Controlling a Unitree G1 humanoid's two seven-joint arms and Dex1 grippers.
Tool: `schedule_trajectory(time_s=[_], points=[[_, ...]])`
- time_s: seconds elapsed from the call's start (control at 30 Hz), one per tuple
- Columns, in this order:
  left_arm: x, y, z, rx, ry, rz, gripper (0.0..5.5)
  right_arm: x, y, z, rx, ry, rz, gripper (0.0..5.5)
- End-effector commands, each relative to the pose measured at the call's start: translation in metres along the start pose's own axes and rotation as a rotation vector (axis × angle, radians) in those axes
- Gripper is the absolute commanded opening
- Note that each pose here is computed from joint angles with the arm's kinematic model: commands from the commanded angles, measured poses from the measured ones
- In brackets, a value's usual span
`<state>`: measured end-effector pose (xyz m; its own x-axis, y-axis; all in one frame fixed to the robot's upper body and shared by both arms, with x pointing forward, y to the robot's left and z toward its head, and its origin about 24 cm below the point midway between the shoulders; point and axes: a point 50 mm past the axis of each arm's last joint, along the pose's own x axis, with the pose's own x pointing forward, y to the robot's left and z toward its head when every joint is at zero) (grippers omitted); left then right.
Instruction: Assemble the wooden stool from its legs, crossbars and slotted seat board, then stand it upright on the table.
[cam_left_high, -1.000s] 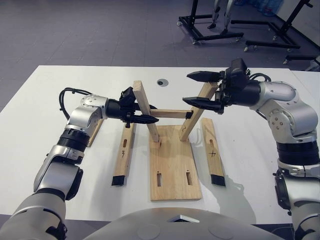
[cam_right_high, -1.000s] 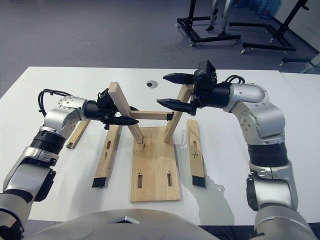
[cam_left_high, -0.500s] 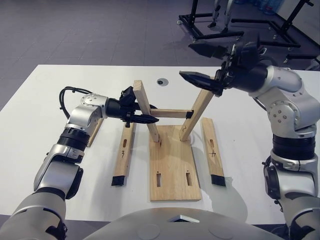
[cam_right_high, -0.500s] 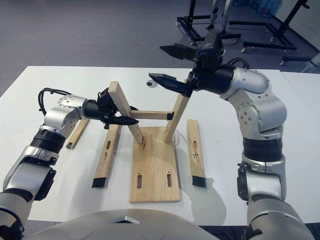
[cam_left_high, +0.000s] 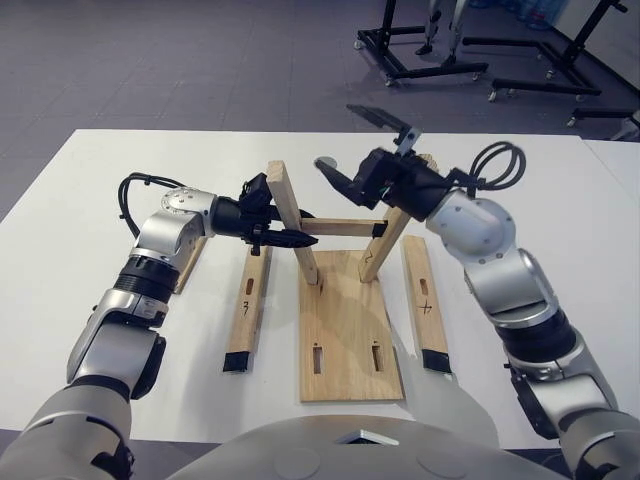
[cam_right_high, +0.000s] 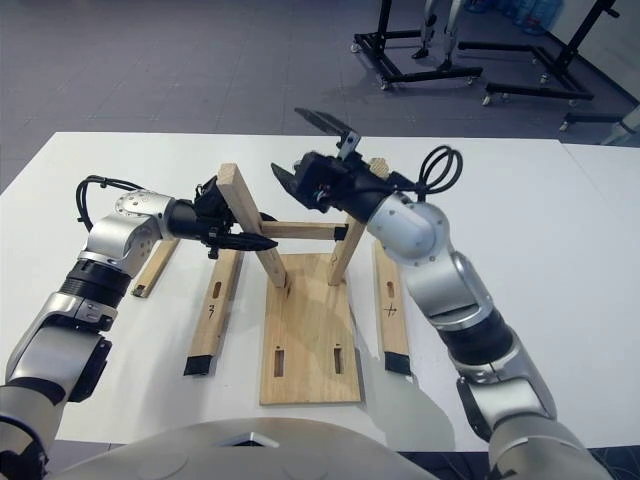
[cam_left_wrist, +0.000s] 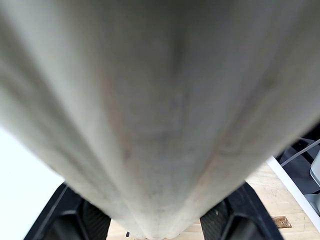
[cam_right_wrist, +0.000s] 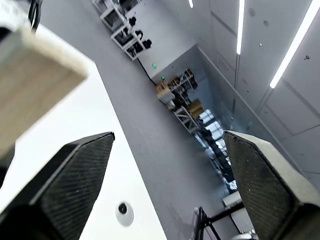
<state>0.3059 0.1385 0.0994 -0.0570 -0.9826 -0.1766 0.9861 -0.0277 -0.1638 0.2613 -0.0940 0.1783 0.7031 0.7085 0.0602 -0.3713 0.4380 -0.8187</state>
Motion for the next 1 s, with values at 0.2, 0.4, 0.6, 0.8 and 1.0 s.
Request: schedule_trajectory(time_s=[0.2,0.4,0.6,0.8,1.0], points=[[0.005,-0.016,-0.059,-0.204,0.214,-0.007,2.02,-0.028,0.079,-0.051,-0.006,0.290,0.499,4.00],[0.006,-0.015,-0.059,-0.202,0.213,-0.001,2.02,-0.023,0.072,-0.044,-0.007,0.243,0.496,4.00],[0.005,-0.016,-0.061,-0.204,0.215,0.000,2.02,-0.001,0.033,-0.024,-0.084,0.084,0.190,4.00],[0.003,-0.017,-0.062,-0.208,0.220,-0.004,2.02,-0.003,0.010,-0.010,-0.092,-0.007,-0.114,4.00],[0.002,-0.019,-0.063,-0.214,0.232,-0.013,2.02,-0.038,0.086,-0.049,-0.102,0.242,0.566,4.00]])
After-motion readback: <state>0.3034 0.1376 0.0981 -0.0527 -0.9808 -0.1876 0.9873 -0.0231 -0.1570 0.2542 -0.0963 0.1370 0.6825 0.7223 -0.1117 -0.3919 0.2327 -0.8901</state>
